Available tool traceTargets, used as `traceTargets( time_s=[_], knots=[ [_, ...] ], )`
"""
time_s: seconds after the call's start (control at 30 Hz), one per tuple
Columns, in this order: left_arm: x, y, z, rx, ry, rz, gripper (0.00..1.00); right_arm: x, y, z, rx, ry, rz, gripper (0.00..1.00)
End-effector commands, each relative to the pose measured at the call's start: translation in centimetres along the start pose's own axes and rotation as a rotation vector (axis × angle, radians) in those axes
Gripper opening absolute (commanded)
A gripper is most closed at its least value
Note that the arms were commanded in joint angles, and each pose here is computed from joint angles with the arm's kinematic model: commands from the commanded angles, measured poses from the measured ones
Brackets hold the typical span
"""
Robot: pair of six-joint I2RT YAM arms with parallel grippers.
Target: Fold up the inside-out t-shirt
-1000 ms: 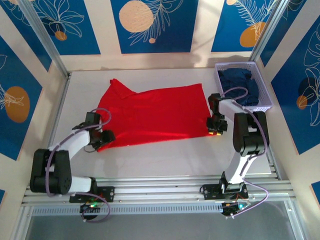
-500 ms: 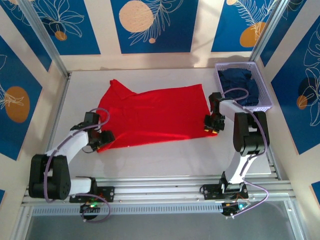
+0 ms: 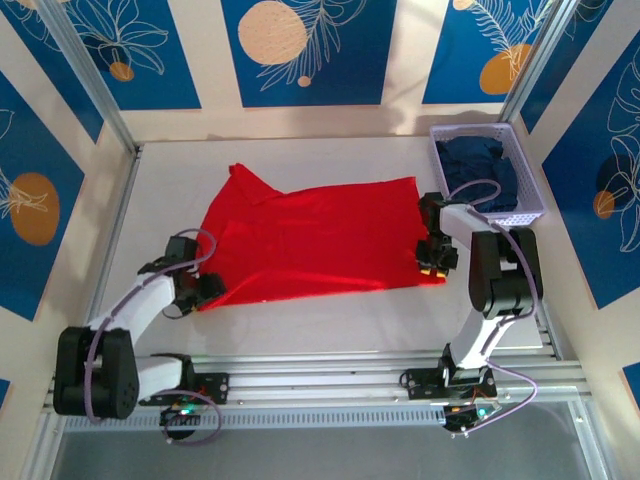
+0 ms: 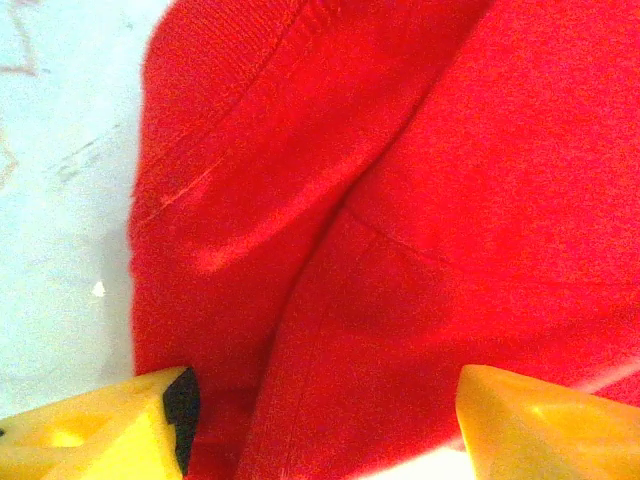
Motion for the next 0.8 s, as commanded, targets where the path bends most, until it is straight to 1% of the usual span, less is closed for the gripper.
traceTargets(
  time_s=[0.0, 0.07, 0.13, 0.17, 0.2, 0.3, 0.37, 0.47, 0.6, 0.7, 0.77],
  knots=[
    [-1.4, -1.1, -2.5, 0.045, -0.081, -0.017, 0.69, 0.3, 0.1, -3.1, -0.022, -0.112, -0.002, 0.28],
    [-3.2, -2.8, -3.6, 0.104, -0.128, 0.009, 0.69, -1.0, 2.1, -4.9, -0.174, -0.217, -0.051, 0.32],
    [-5.0, -4.5, -3.7, 0.157, -0.142, 0.033, 0.70, -2.5, 4.3, -6.1, -0.327, -0.278, -0.082, 0.36],
    [-6.0, -5.6, -3.4, 0.189, -0.138, 0.042, 0.70, -3.5, 5.2, -6.5, -0.375, -0.304, -0.092, 0.38],
    [-6.9, -6.6, -3.1, 0.225, -0.129, 0.051, 0.70, -4.3, 5.8, -6.5, -0.389, -0.319, -0.092, 0.39],
    [-9.3, -9.4, -1.7, 0.294, -0.113, 0.082, 0.70, -7.2, 6.8, -5.6, -0.385, -0.311, -0.086, 0.41],
    [-10.4, -10.9, -0.4, 0.294, -0.087, 0.108, 0.69, -9.0, 7.2, -4.4, -0.361, -0.291, -0.088, 0.42],
    [-11.1, -12.1, 1.5, 0.290, -0.031, 0.127, 0.69, -10.4, 7.5, -2.1, -0.325, -0.219, -0.089, 0.41],
    [-10.7, -11.9, 3.4, 0.260, 0.019, 0.122, 0.68, -9.9, 7.5, 0.8, -0.267, -0.090, -0.101, 0.40],
    [-9.5, -10.6, 4.1, 0.209, 0.040, 0.120, 0.68, -8.5, 6.9, 1.5, -0.235, -0.038, -0.109, 0.39],
    [-8.0, -9.2, 4.4, 0.169, 0.055, 0.122, 0.68, -7.0, 6.3, 1.6, -0.215, -0.001, -0.113, 0.39]
  ],
)
Point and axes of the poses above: each hand's point on the last joint's axis, 136 mm out from that joint toward the fingers, its own z axis out along the fingers, its own y axis along the line the jaws close on, x = y × z, the point moved 6 cm from there along -z, back along the fingers, and after that the axes turned 2 degrees about -z, right-handed, at the moved point
